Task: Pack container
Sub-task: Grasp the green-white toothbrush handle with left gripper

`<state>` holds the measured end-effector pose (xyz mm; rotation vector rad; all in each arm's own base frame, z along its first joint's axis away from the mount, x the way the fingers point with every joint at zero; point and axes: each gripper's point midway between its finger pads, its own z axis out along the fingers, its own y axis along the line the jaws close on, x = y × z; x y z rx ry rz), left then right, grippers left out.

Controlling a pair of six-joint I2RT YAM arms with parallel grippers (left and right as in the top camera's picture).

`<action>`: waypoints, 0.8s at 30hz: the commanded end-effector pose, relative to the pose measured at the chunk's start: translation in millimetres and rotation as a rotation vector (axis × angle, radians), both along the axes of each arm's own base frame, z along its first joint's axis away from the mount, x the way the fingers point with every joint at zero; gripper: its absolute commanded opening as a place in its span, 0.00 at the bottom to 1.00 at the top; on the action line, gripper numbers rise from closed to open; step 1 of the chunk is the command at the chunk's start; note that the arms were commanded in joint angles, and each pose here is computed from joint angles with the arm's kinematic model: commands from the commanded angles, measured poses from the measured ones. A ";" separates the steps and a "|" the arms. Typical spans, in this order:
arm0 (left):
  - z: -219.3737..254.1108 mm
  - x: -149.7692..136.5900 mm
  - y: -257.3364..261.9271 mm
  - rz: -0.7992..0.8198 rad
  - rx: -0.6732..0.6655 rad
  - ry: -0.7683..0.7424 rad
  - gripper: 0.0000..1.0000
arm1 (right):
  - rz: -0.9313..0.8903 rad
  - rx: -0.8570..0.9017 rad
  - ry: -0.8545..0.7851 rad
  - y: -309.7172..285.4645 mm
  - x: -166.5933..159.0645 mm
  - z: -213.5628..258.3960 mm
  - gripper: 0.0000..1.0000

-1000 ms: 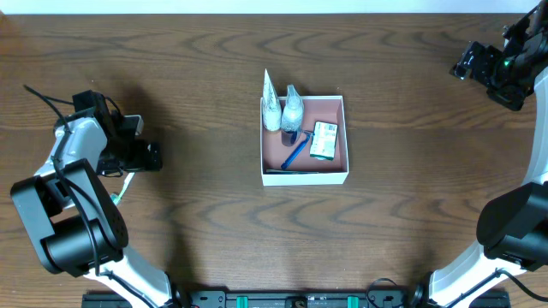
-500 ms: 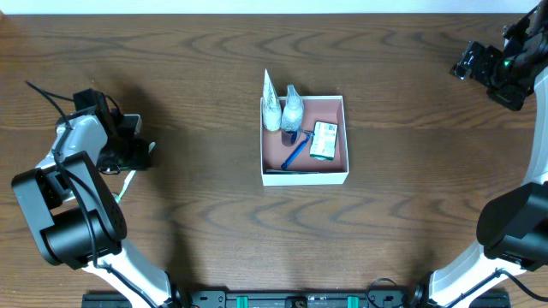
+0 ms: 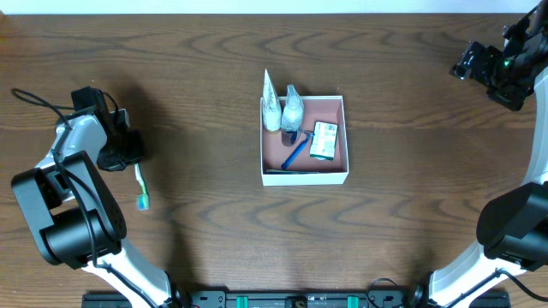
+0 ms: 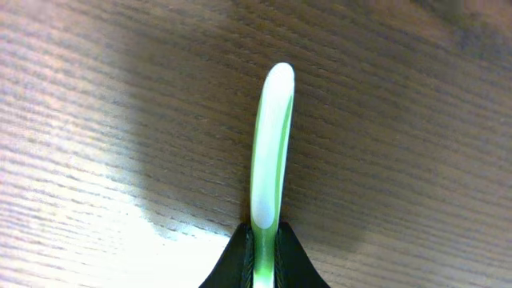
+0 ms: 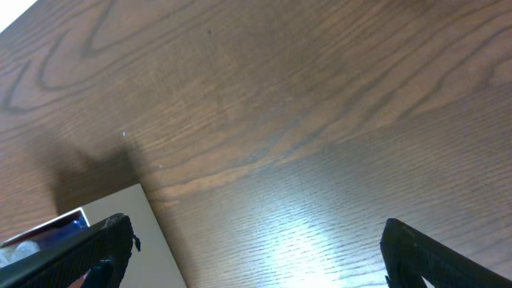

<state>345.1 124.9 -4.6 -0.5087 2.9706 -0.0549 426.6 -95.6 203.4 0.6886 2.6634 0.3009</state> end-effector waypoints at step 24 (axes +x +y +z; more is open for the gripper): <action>41.2 46.0 -75.6 0.014 -0.466 -0.205 0.06 | -0.016 0.000 -0.015 -2.4 0.2 6.4 0.99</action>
